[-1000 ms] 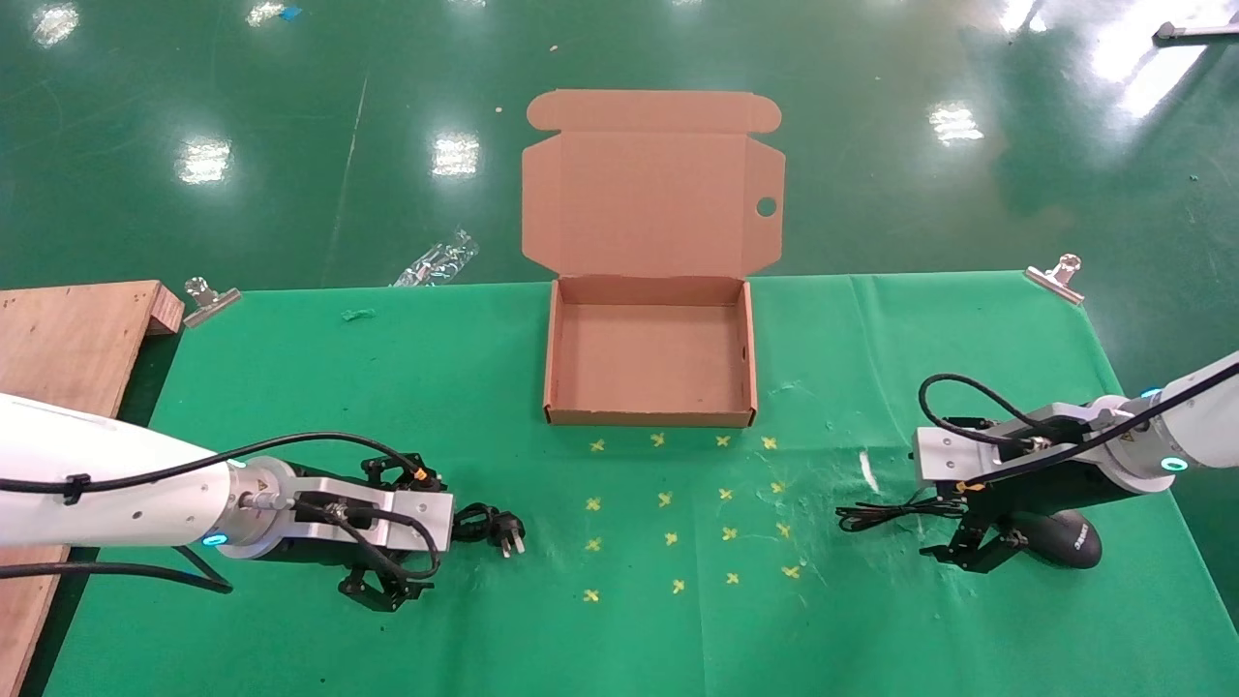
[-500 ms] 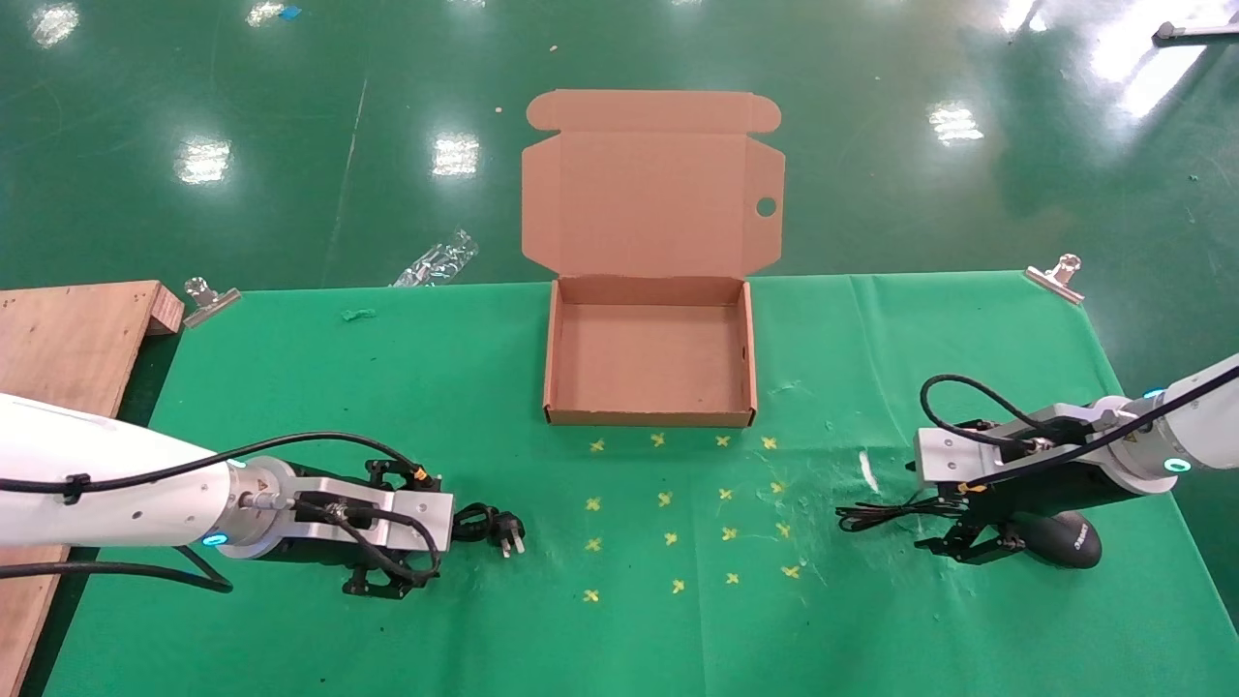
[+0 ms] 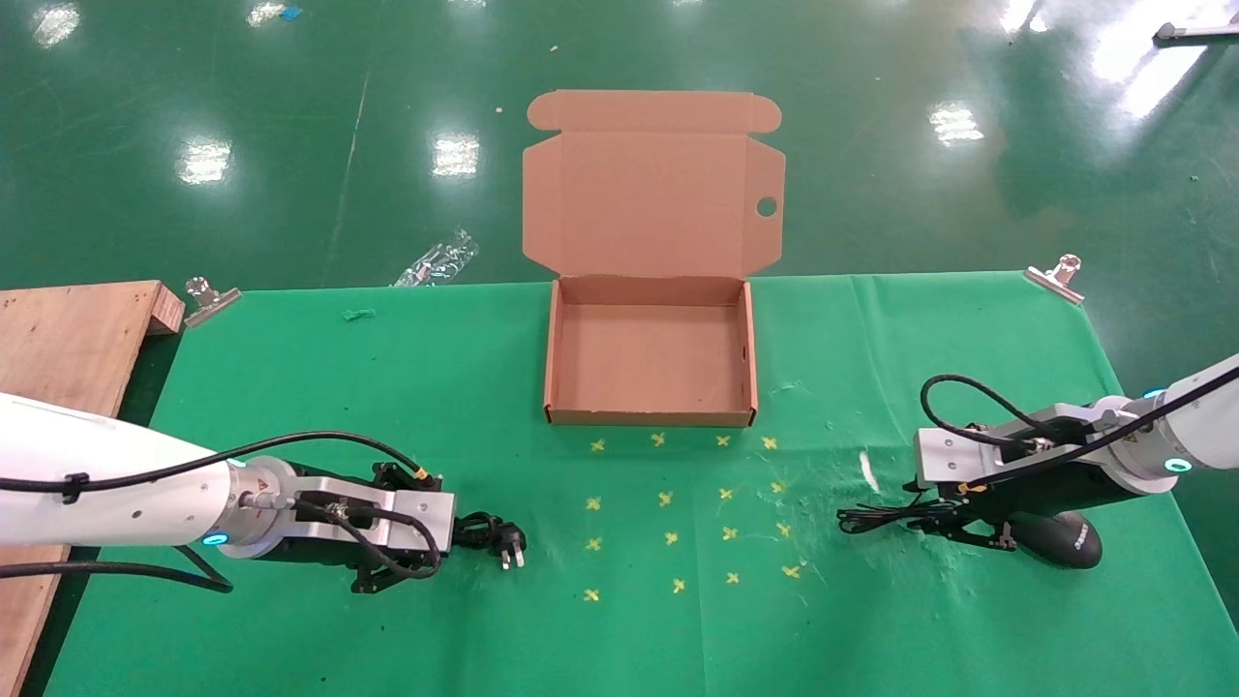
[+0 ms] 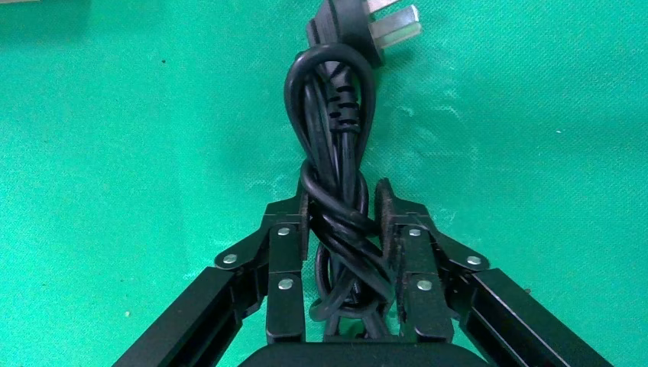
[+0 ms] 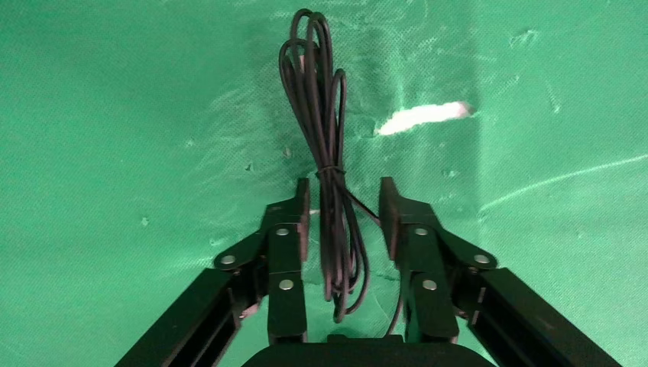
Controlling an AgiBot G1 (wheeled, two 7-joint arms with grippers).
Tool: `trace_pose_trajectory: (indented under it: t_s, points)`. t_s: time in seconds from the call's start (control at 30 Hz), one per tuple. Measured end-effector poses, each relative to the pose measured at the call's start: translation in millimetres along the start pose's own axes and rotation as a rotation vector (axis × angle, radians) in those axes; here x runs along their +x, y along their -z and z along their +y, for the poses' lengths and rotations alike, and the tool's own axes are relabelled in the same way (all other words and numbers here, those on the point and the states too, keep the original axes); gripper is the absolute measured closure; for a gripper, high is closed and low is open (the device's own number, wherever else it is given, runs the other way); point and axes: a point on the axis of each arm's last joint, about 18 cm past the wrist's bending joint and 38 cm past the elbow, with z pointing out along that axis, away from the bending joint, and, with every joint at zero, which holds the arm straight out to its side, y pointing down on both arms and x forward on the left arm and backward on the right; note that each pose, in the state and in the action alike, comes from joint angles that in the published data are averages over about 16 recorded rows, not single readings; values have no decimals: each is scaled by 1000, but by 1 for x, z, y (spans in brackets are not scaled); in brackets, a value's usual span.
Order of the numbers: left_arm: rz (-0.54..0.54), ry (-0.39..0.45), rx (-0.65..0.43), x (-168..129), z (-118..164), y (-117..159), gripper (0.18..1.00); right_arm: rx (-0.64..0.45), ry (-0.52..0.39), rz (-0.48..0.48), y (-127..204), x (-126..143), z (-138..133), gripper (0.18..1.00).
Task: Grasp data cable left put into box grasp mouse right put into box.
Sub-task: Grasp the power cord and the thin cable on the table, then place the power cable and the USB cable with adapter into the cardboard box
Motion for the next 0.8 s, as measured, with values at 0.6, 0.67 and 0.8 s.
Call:
trace_pose_trajectory:
  t_s: [0.6,0.67,0.8]
  points:
    - [-32,0,10,-13,1,16,854,4,-5,36,15,10,2,942]
    - [-50,0,20,-21,0,25,854,6,-6,57,23,16,3,955]
    - [-96,-11,56,-43,-11,44,855,10,-4,112,47,30,5,964]
